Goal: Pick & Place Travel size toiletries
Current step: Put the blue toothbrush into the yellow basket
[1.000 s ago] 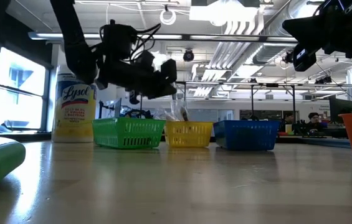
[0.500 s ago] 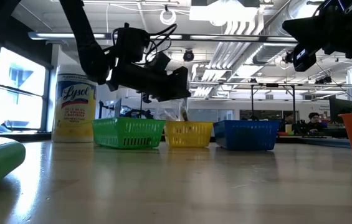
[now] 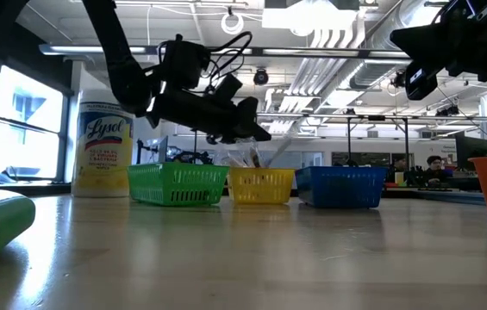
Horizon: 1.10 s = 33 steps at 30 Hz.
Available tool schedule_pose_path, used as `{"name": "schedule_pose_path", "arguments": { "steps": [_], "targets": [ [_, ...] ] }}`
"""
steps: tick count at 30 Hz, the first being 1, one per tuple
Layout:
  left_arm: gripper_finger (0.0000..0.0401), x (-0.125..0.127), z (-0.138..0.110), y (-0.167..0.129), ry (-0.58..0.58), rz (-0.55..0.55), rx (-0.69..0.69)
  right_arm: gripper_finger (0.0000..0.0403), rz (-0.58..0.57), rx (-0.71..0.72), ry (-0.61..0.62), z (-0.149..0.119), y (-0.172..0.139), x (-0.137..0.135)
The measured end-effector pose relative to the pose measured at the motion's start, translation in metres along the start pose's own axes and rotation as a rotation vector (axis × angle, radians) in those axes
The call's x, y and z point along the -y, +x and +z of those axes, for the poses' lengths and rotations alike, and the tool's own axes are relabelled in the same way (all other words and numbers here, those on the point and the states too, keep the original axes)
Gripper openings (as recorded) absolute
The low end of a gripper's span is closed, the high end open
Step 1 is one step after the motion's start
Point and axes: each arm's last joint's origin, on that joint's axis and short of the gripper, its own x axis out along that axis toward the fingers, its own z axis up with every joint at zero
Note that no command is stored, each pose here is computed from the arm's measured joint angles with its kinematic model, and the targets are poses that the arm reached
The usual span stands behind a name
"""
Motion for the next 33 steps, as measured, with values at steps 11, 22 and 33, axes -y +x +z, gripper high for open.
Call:
{"name": "schedule_pose_path", "arguments": {
  "steps": [11, 22, 33],
  "targets": [
    [0.0013, 0.012, 0.004, -0.003, 0.152, -0.095, 0.007, 0.0002, 0.007, -0.002, 0.001, 0.000, 0.000, 0.000],
    [0.0044, 0.013, 0.088, 0.023, 0.201, -0.228, -0.336, 0.0002, 0.003, -0.006, 0.001, -0.001, 0.000, 0.000],
    [0.0251, 0.024, 0.107, 0.061, 0.377, -0.316, -0.662, 0.0002, 0.001, -0.010, 0.001, -0.001, 0.000, 0.000]
  ]
}}
